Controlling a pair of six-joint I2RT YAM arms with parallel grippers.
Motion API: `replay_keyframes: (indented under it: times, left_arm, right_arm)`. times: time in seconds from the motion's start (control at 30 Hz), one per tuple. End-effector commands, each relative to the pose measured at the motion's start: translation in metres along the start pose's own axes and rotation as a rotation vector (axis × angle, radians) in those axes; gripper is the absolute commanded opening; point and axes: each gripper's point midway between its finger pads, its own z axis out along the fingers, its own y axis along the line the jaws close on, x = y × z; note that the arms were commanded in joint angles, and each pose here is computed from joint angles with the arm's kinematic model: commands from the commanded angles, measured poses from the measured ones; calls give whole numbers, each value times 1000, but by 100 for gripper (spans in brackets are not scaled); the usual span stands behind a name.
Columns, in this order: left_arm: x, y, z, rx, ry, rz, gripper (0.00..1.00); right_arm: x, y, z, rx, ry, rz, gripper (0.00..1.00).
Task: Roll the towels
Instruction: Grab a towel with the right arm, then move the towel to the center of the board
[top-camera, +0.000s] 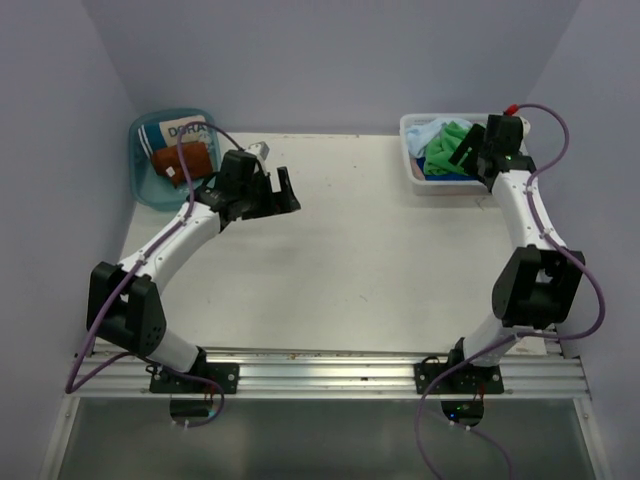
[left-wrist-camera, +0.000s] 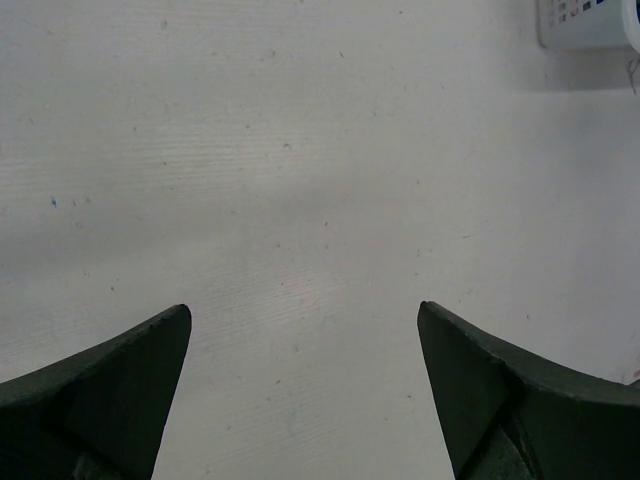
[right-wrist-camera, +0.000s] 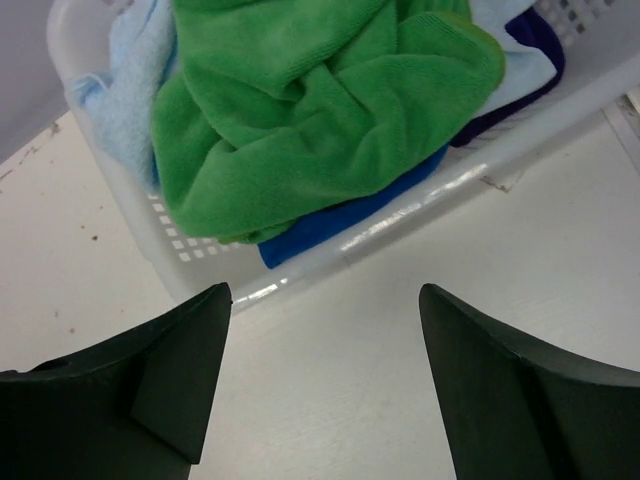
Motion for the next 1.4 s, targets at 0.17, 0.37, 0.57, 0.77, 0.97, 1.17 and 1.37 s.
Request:
replay_keyframes:
  times: [0.17, 0.37, 0.57, 0.77, 0.97, 1.17, 1.37]
  left_arm:
    - [-1, -5, -16, 28, -31, 18, 100]
    - [0, -3, -24, 19, -43, 18, 100]
    - [3, -2, -28, 18, -44, 14, 100]
    - [5, 3, -30, -6, -42, 5, 100]
    - [-8, -3, -37, -14, -45, 39, 100]
    - [-21, -4, -43, -36, -65, 58, 100]
    - [-35, 1, -55, -83, -123, 26, 100]
  right_arm:
    - [-15, 43, 39, -119, 21, 55, 70]
    - [-7, 52, 71, -124, 63, 63, 56]
    - [-21, 60, 59, -166, 13, 87, 0]
    - [-54, 72, -1, -266, -89, 115, 0]
    - [-90, 96, -91, -398, -244, 94, 0]
    - [-96, 159, -205, -612, -361, -85, 0]
    - [-58, 205, -284, -855, -351, -188, 0]
